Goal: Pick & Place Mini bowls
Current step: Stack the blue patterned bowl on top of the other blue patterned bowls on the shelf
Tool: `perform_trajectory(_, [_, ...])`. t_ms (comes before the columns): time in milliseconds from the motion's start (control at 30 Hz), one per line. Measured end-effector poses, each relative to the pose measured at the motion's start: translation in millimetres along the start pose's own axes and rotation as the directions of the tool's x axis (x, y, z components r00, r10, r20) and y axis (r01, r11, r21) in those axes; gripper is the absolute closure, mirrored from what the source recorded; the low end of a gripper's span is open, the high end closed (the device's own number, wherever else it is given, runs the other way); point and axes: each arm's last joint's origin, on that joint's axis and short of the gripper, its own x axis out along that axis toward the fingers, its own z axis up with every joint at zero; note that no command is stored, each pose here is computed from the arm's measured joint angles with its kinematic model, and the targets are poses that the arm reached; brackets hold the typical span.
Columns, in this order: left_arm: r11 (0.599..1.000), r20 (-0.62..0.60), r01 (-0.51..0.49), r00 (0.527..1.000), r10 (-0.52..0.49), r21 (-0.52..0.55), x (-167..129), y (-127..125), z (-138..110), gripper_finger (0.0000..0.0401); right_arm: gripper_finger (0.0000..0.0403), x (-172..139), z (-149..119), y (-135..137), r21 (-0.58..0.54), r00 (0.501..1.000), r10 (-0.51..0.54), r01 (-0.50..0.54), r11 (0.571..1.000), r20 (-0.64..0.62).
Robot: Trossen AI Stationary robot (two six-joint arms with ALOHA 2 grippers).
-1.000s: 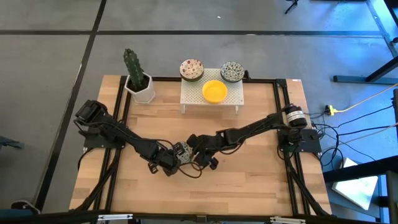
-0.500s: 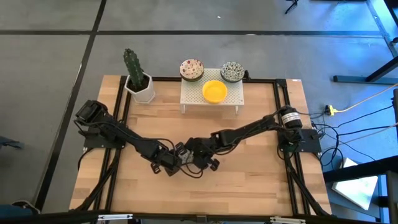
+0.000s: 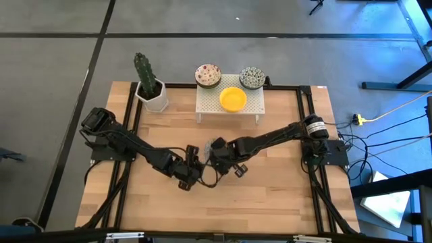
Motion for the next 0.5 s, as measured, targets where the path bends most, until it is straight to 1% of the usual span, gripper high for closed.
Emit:
perform_trajectory(100, [0.987,-0.007,-0.142,0.990,0.142,-0.081,-13.8,8.2,-3.1,0.0214,0.0390,-19.6,-8.0,-3.8,0.022,0.999,-0.004,0.005,1.000,-0.032])
perform_trajectory(200, [0.963,-0.020,-0.239,0.971,0.238,-0.122,-30.9,19.6,-8.0,0.0210,0.0390,-41.9,-14.3,-11.3,0.041,0.999,-0.007,0.006,0.999,0.035])
perform_trajectory(267, [0.941,-0.005,-0.291,0.956,0.294,-0.171,-45.0,27.6,-9.9,0.0210,0.0390,-62.0,-21.9,-16.6,0.061,0.997,-0.030,0.026,0.998,0.069])
perform_trajectory(333, [0.914,0.015,-0.332,0.938,0.345,-0.233,-59.5,35.6,-11.9,0.0210,0.0390,-87.6,-31.9,-23.5,0.094,0.990,-0.081,0.071,0.993,0.114])
perform_trajectory(400, [0.888,0.035,-0.352,0.925,0.378,-0.295,-72.3,42.6,-13.9,0.0209,0.0390,-112.7,-44.3,-29.4,0.133,0.980,-0.140,0.120,0.984,0.145])
perform_trajectory(433, [0.875,0.047,-0.359,0.918,0.394,-0.324,-78.9,46.1,-15.0,0.0209,0.0390,-125.3,-51.0,-32.1,0.158,0.972,-0.185,0.161,0.974,0.148])
perform_trajectory(500, [0.846,0.072,-0.372,0.901,0.428,-0.382,-90.1,52.2,-16.4,0.0209,0.0390,-149.0,-66.3,-37.7,0.212,0.948,-0.294,0.264,0.941,0.125])
